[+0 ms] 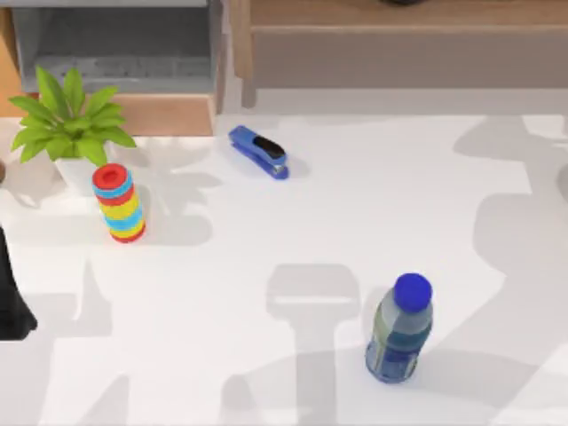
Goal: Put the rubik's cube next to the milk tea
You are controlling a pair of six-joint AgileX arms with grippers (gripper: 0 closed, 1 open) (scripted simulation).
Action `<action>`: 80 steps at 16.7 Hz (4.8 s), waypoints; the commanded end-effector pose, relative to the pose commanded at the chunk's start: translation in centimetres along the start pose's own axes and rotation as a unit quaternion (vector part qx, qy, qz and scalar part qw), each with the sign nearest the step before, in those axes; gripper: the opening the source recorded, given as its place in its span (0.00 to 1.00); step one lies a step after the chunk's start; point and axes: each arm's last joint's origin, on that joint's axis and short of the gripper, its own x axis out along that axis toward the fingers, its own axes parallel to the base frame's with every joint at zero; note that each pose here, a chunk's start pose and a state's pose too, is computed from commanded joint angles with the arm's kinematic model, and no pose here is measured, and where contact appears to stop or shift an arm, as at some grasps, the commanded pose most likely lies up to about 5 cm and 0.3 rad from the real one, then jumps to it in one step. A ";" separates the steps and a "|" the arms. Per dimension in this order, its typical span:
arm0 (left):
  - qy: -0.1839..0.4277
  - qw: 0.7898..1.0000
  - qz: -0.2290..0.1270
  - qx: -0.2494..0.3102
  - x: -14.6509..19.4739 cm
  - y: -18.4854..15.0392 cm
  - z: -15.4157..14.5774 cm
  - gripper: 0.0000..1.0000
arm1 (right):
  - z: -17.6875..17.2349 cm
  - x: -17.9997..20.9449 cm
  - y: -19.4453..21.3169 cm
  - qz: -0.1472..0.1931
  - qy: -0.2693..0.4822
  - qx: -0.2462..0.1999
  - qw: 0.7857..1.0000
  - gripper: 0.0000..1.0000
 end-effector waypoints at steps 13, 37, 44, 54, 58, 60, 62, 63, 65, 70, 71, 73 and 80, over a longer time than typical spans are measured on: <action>0.000 1.000 0.000 0.000 0.0 0.0 0.0 1.00 | 8.4 2.6 5.3 0.053 0.018 -0.012 0.998 0.00; 0.000 1.000 0.000 0.000 0.0 0.0 0.0 1.00 | 2.4 -5.7 24.5 0.006 0.708 0.005 0.706 0.00; 0.000 1.000 0.000 0.000 0.0 0.0 0.0 1.00 | 2.8 -5.8 24.8 0.010 0.702 0.006 0.712 0.00; 0.000 1.000 0.000 0.000 0.0 0.0 0.0 1.00 | 4.8 -6.0 25.3 0.015 0.666 0.027 0.745 0.00; 0.000 1.000 0.000 0.000 0.0 0.0 0.0 1.00 | 3.9 -5.9 24.9 0.013 0.675 0.023 0.737 0.00; 0.000 1.000 0.000 0.000 0.0 0.0 0.0 1.00 | 3.0 -5.7 24.8 0.012 0.683 0.017 0.730 0.00; 0.000 1.000 0.000 0.000 0.0 0.0 0.0 1.00 | 1.8 -5.7 24.7 0.009 0.695 0.011 0.719 0.00; 0.000 1.000 0.000 0.000 0.0 0.0 0.0 1.00 | 1.1 -5.7 24.6 0.008 0.701 0.008 0.713 0.00; 0.000 1.000 0.000 0.000 0.0 0.0 0.0 1.00 | 0.4 -5.7 24.6 0.006 0.708 0.005 0.706 0.00; 0.000 1.000 0.000 0.000 0.0 0.0 0.0 1.00 | 0.4 -5.7 24.6 0.006 0.708 0.005 0.706 0.15; 0.000 1.000 0.000 0.000 0.0 0.0 0.0 1.00 | 0.4 -5.7 24.6 0.006 0.708 0.005 0.706 0.23; 0.000 1.000 0.000 0.000 0.0 0.0 0.0 1.00 | 0.4 -5.7 24.6 0.006 0.708 0.005 0.706 0.38; 0.000 1.000 0.000 0.000 0.0 0.0 0.0 1.00 | 0.4 -5.7 24.6 0.006 0.708 0.005 0.706 0.90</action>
